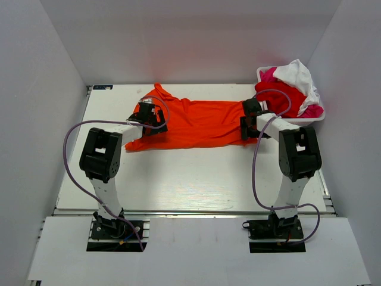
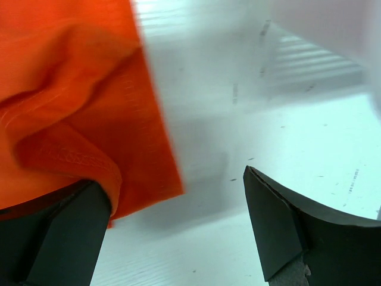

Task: Fold and stack the t-shirts
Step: Fold the flattened tshirt in 1/3 of the way

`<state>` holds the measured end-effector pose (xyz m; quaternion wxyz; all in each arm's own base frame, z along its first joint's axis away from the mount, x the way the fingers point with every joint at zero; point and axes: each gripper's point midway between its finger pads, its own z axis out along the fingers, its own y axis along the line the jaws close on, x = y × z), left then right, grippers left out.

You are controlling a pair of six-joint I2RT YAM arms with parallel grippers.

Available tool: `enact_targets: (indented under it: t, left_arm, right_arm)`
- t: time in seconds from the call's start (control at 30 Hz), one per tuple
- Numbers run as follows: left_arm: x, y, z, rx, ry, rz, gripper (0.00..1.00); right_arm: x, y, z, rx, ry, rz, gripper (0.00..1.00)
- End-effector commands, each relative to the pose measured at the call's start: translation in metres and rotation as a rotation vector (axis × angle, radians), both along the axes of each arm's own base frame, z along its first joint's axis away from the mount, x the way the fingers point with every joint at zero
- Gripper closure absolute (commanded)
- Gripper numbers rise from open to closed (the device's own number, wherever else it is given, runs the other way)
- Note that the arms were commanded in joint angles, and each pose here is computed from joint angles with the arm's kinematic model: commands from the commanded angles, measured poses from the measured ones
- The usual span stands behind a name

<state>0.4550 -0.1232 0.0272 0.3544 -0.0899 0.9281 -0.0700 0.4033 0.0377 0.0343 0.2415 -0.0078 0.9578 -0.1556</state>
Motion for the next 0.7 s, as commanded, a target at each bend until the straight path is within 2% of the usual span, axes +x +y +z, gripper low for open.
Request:
enact_targets:
  t: [0.0,0.23,0.4,0.43,0.57,0.67]
  left_arm:
    - [-0.037,0.04,-0.048,0.135,0.178,0.092,0.01]
    - [-0.039,0.047,-0.05,0.145,0.185,0.107,0.01]
    - [-0.039,0.049,-0.05,0.136,0.188,0.11,0.01]
    - [-0.04,0.049,-0.054,0.139,0.197,0.11,0.01]
    - [-0.041,0.047,-0.054,0.131,0.199,0.104,0.01]
    - [-0.041,0.048,-0.054,0.137,0.199,0.097,0.01]
  right_arm:
    - [0.014,-0.025,0.027,-0.048,-0.091,-0.065,0.1]
    - [0.019,-0.059,0.037,-0.046,-0.113,-0.137,0.1]
    - [0.03,-0.061,0.05,0.025,-0.15,-0.082,0.1]
    - [0.037,-0.051,0.056,0.091,-0.163,-0.037,0.1]
    - [0.039,-0.032,0.073,0.155,-0.162,0.233,0.1]
    - [0.027,-0.031,0.069,0.161,-0.154,0.307,0.1]
